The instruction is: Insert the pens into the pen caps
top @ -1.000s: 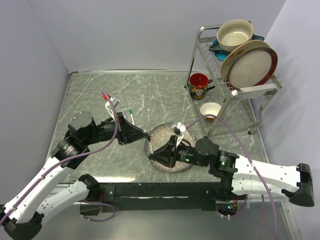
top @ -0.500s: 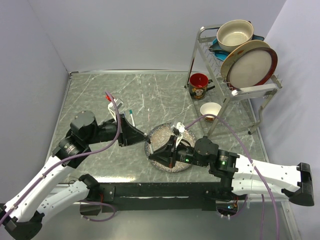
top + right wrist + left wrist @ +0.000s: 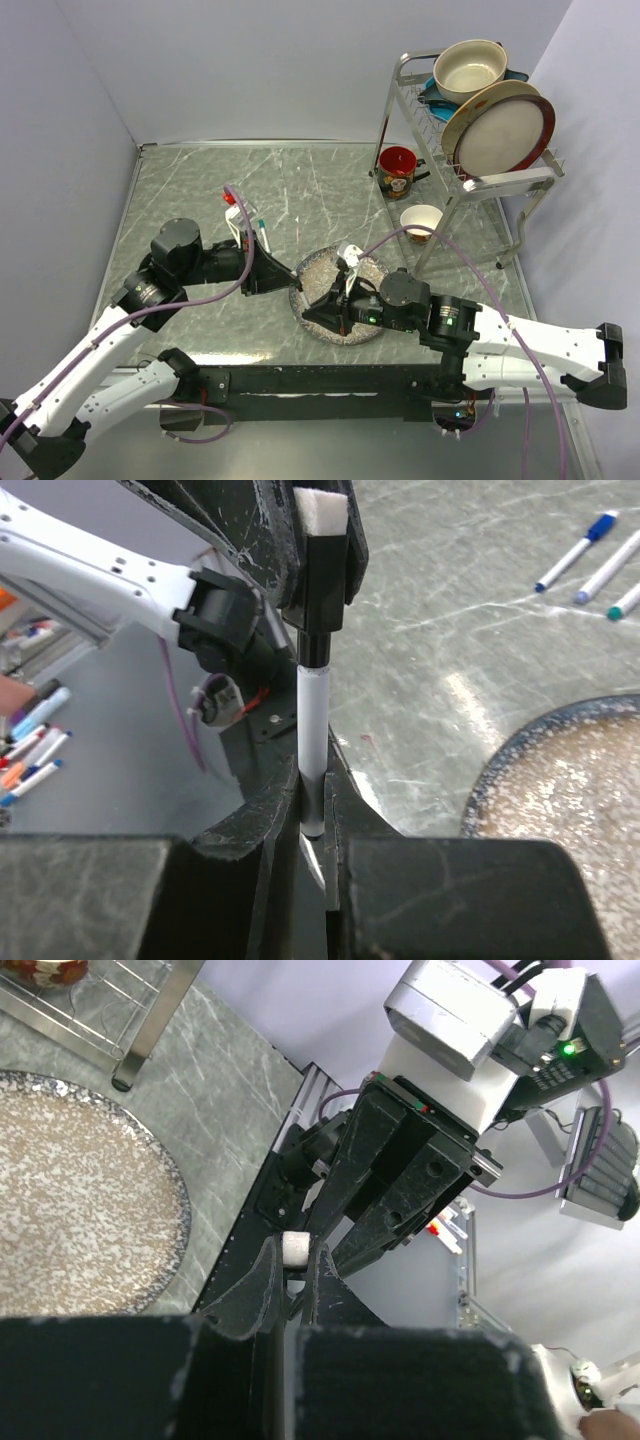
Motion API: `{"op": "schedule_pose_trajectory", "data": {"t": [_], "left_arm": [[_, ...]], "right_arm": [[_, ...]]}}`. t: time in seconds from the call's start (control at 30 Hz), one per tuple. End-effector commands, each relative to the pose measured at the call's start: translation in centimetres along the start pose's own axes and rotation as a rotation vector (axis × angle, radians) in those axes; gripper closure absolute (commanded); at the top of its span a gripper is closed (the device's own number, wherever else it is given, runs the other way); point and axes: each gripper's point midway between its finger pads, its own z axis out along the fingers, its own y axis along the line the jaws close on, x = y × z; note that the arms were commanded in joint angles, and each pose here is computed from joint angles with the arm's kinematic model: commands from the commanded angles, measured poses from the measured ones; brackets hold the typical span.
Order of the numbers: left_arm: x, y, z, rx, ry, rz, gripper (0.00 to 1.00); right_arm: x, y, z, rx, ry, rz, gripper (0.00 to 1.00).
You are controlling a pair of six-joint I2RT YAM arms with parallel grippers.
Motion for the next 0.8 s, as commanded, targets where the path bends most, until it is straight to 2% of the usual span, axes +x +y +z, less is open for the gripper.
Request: {"op": "schedule_pose_trajectory", "data": {"t": [0.0, 0.23, 0.3, 0.47, 0.53, 0.57, 0.63, 0.73, 0.77], "left_arm": [[3.4, 0.5, 0.5, 0.059, 0.123, -0.036, 0.99], [5.8, 2.3, 2.2, 0.057, 0.170, -0.081, 0.99], [6.6, 3.2, 2.5, 0.023, 0.193, -0.096, 0.99], [8.6, 3.1, 3.1, 0.099, 0.227, -0.125, 0.99], [9.9, 4.4, 3.1, 0.046, 0.219, -0.181, 0.99], [9.7, 3.5, 3.2, 0.105, 0.201, -0.184, 0.99], [11.1, 4.1, 3.2, 0.083, 0.232, -0.205, 0.99], [11.6, 3.2, 3.0, 0.152, 0.230, -0.219, 0.99], [11.6, 2.9, 3.0, 0.169, 0.231, -0.222, 0.99]], "right_arm": [[-10.0, 1.2, -1.0, 0.037, -0.289, -0.059, 1.00], [-13.2, 0.5, -0.6, 0.127, -0.316, -0.098, 1.00], [-14.0, 0.1, -0.7, 0.147, -0.348, -0.086, 1.00], [-17.1, -1.3, -0.8, 0.172, -0.438, -0.040, 1.00], [-18.0, -1.7, -1.1, 0.180, -0.470, -0.047, 1.00], [-18.5, -2.3, -1.4, 0.193, -0.486, -0.052, 1.00], [-19.6, -2.5, -2.0, 0.186, -0.519, -0.059, 1.00], [-20.7, -2.2, -2.6, 0.092, -0.579, -0.070, 1.00], [-20.4, -1.7, -2.4, 0.045, -0.562, -0.083, 1.00]]}}
